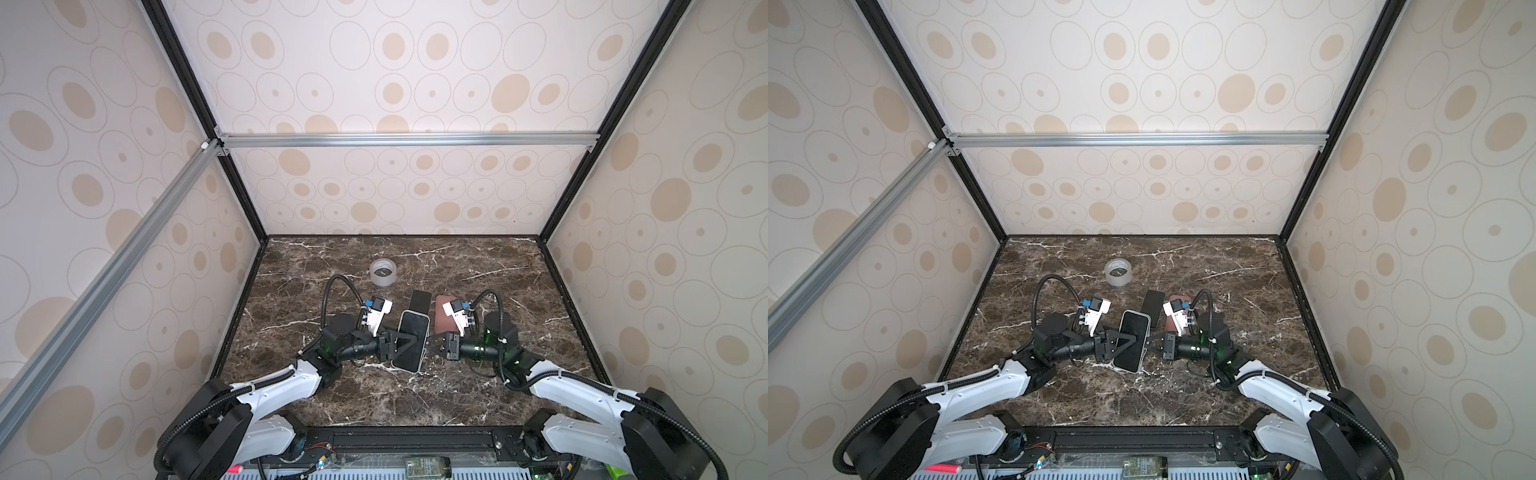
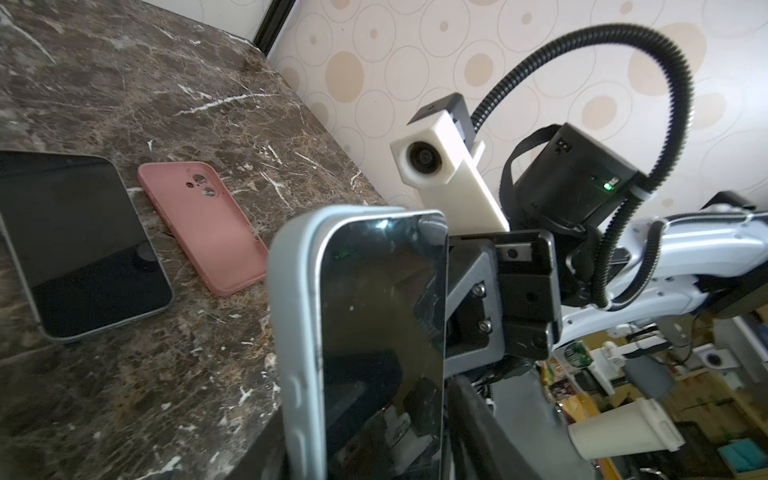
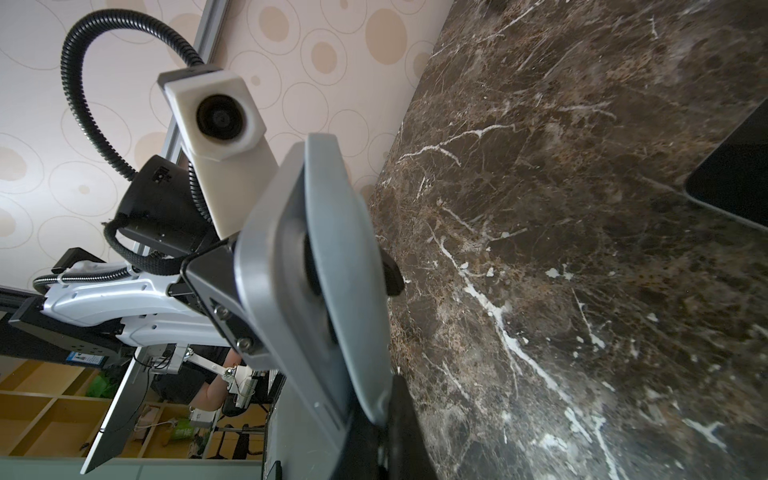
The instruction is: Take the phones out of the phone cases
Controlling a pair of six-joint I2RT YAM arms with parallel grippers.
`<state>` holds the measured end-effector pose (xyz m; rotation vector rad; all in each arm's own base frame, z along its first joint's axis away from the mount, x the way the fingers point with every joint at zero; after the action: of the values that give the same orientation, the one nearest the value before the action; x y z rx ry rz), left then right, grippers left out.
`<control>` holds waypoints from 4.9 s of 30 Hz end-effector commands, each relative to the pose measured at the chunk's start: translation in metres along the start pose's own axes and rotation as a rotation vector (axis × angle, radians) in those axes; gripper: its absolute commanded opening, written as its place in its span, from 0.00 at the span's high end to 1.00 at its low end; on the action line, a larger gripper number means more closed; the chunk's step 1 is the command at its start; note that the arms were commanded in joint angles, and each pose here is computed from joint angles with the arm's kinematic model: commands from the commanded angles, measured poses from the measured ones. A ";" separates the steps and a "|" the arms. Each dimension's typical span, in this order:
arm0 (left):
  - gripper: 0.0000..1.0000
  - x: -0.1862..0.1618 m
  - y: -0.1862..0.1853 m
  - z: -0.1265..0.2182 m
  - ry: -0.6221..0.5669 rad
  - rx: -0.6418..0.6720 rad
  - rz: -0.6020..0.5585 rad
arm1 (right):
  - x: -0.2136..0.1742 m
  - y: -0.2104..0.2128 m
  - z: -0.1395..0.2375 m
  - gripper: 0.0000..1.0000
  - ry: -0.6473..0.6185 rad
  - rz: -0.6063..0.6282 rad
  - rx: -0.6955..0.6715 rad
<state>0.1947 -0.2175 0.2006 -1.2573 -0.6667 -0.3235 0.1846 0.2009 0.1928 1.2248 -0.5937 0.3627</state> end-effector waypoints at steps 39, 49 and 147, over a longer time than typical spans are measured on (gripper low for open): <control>0.01 -0.006 0.031 -0.020 -0.083 0.573 0.072 | -0.032 -0.062 -0.024 1.00 0.083 -0.258 -0.224; 0.04 -0.010 0.025 -0.041 -0.051 0.597 0.082 | -0.025 -0.067 -0.041 1.00 0.158 -0.412 -0.271; 0.30 -0.032 0.052 -0.058 0.133 0.996 -0.020 | -0.021 -0.066 -0.061 1.00 0.322 -0.371 -0.320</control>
<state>0.2131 -0.2615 0.1300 -0.3329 -0.5878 -0.0572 0.2163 0.2342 0.1035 0.8873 -0.1033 0.1081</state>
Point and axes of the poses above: each gripper's point midway between its finger pads, its own z axis back along the fingers, its own y axis along the line the jaws close on, x = y × z, the point moved 8 cm from there along z, back along the fingers, and after that the axes turned 8 degrees about z, right-handed, at the moved point
